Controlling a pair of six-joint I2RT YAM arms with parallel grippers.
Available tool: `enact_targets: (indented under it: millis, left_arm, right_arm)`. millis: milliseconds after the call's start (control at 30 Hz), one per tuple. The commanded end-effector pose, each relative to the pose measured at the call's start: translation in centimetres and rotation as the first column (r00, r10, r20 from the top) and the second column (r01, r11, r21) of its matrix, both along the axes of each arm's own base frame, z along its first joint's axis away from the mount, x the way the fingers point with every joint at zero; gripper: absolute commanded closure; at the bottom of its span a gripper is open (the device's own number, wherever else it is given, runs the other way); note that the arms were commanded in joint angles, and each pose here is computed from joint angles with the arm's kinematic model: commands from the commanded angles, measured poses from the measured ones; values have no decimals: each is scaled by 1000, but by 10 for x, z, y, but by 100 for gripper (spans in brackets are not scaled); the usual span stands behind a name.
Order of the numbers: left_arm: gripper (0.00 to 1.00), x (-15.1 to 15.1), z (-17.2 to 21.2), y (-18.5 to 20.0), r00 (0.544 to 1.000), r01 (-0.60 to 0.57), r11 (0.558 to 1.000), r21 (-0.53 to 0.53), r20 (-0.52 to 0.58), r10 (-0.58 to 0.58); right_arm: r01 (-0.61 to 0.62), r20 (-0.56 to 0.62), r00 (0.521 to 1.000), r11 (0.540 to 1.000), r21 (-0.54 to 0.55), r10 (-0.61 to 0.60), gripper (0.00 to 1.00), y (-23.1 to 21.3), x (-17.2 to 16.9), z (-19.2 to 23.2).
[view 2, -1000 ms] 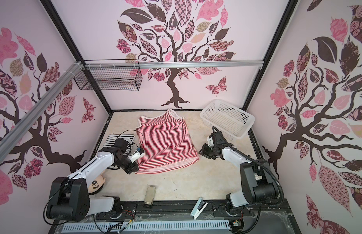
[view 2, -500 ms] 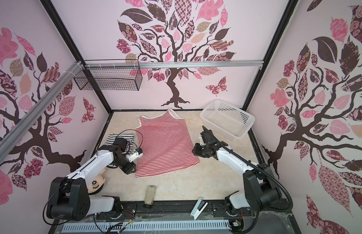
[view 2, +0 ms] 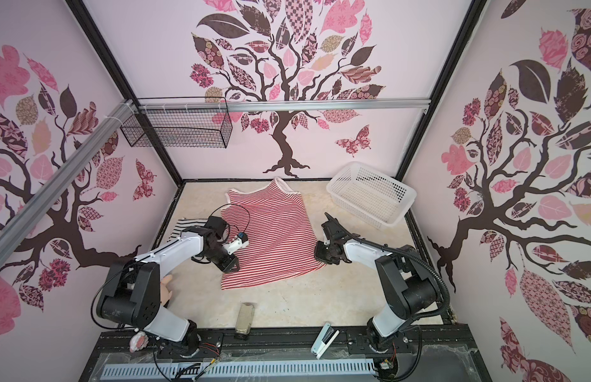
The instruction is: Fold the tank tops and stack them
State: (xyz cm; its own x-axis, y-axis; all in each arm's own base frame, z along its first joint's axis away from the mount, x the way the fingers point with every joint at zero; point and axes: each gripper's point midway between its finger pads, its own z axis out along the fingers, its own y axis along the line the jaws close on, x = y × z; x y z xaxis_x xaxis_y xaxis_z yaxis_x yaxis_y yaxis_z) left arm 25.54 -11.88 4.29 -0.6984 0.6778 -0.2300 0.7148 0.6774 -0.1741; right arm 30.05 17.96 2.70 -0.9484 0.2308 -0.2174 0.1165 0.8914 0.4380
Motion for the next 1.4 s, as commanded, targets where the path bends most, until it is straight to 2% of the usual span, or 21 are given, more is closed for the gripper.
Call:
enact_targets:
  millis: [0,133,267,400,467,567,700,800,1033,1200,1367]
  left_arm:
    - [66,-9,-13,-10,998,68,996,55,4,-68]
    - [67,-21,-21,-26,988,152,982,109,-10,-152]
    - [67,-32,-25,-46,974,226,965,133,-24,-225]
    - [68,-35,-16,-69,965,262,958,120,-9,-263]
    - [68,-27,-5,-74,969,242,965,99,27,-245]
    - [67,-7,14,-68,973,190,976,105,113,-201]
    - [64,38,41,-45,976,31,999,36,216,-38]
    - [64,70,44,-17,958,-60,995,84,285,34]
    - [64,120,34,34,941,-223,967,122,284,181]
    - [64,142,38,29,933,-231,971,63,297,203]
    - [64,167,42,17,931,-250,968,13,278,237]
  right_arm:
    - [21,-22,1000,998,-63,-23,75,-11,-5,-13]
    - [51,-44,997,981,-185,-60,70,-37,-10,-23]
    - [121,-61,988,965,-234,-139,68,-71,-6,-24]
    - [222,-12,971,923,-314,-238,66,-115,7,-8]
    - [232,27,971,918,-320,-236,66,-117,15,8]
    - [203,63,979,957,-205,-194,63,-93,23,31]
    - [128,105,988,984,-121,-116,61,-45,22,49]
    - [63,83,995,996,-60,-57,61,-6,13,45]
    - [-31,34,999,999,-34,32,61,50,-13,20]
    - [-70,16,997,997,-21,71,61,71,-32,11]
    - [-60,-14,998,996,-63,60,61,59,-47,-5]
